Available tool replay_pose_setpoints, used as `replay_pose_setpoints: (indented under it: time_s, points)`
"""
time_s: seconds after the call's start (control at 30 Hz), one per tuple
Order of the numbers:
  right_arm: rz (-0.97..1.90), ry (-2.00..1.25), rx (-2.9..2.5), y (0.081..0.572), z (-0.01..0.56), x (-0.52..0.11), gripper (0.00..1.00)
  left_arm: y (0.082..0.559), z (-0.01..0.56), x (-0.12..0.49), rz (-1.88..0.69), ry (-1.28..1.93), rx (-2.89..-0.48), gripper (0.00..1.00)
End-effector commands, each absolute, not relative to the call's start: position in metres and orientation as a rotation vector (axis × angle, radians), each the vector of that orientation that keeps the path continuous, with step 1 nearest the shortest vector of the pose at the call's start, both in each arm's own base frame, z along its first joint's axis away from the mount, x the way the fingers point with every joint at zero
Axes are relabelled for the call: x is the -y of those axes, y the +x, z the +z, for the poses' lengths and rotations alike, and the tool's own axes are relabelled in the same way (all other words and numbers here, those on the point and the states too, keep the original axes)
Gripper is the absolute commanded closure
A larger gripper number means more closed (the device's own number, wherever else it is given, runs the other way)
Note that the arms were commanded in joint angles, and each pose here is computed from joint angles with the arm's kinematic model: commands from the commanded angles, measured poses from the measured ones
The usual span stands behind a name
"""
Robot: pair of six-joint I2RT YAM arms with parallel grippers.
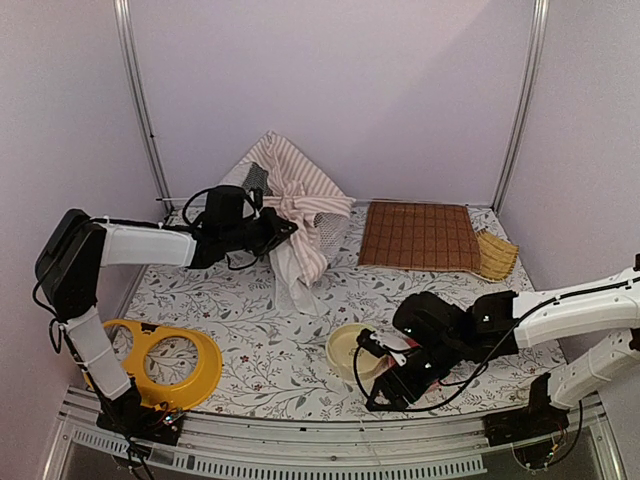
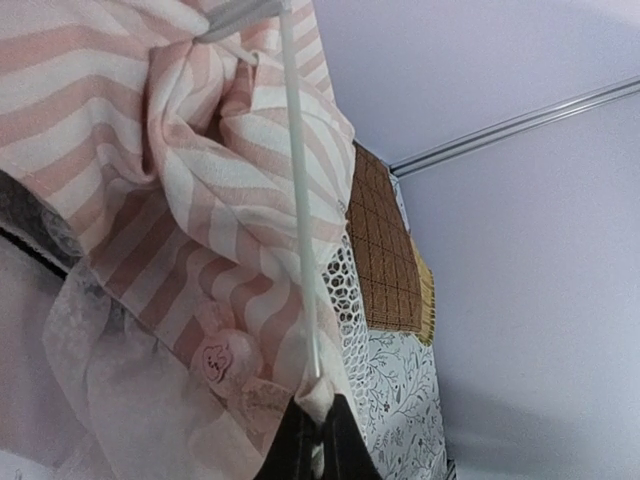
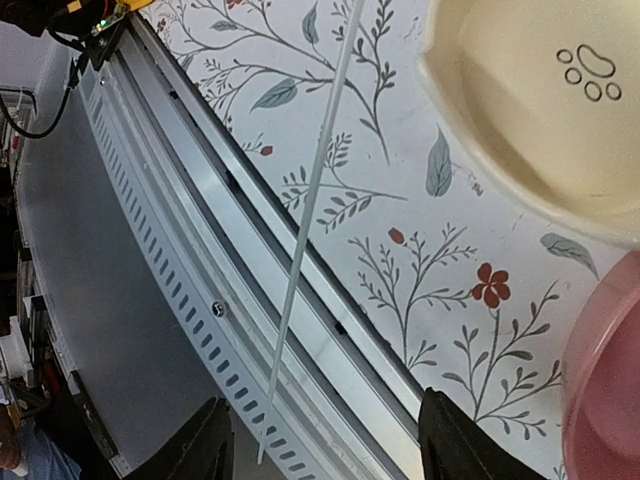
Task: Set up the pet tent
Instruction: Pass from the left arm to the right
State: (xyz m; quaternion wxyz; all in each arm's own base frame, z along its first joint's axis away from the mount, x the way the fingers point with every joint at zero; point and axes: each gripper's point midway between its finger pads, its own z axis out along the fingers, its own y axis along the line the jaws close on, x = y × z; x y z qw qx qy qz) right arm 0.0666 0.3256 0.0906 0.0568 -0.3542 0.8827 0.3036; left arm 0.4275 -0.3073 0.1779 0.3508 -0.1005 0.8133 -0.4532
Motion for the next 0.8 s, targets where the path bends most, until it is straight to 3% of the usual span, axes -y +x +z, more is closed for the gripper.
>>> replay_pose_setpoints:
  time_s: [0.0, 0.5, 0.77]
  points:
    - [1.063, -1.046, -2.688, 0.036, 0.092, -0.332, 0.37, 0.45, 0.212, 0.301, -1.159, -0.246, -1.979, 1.0]
    - [1.143, -1.125, -2.769, -0.014, 0.048, -0.353, 0.46, 0.453, 0.219, 0.303, -1.165, -0.242, -1.966, 1.0]
    - [1.165, -1.114, -2.779, -0.019, 0.041, -0.346, 0.65, 0.455, 0.224, 0.303, -1.165, -0.234, -1.96, 1.0]
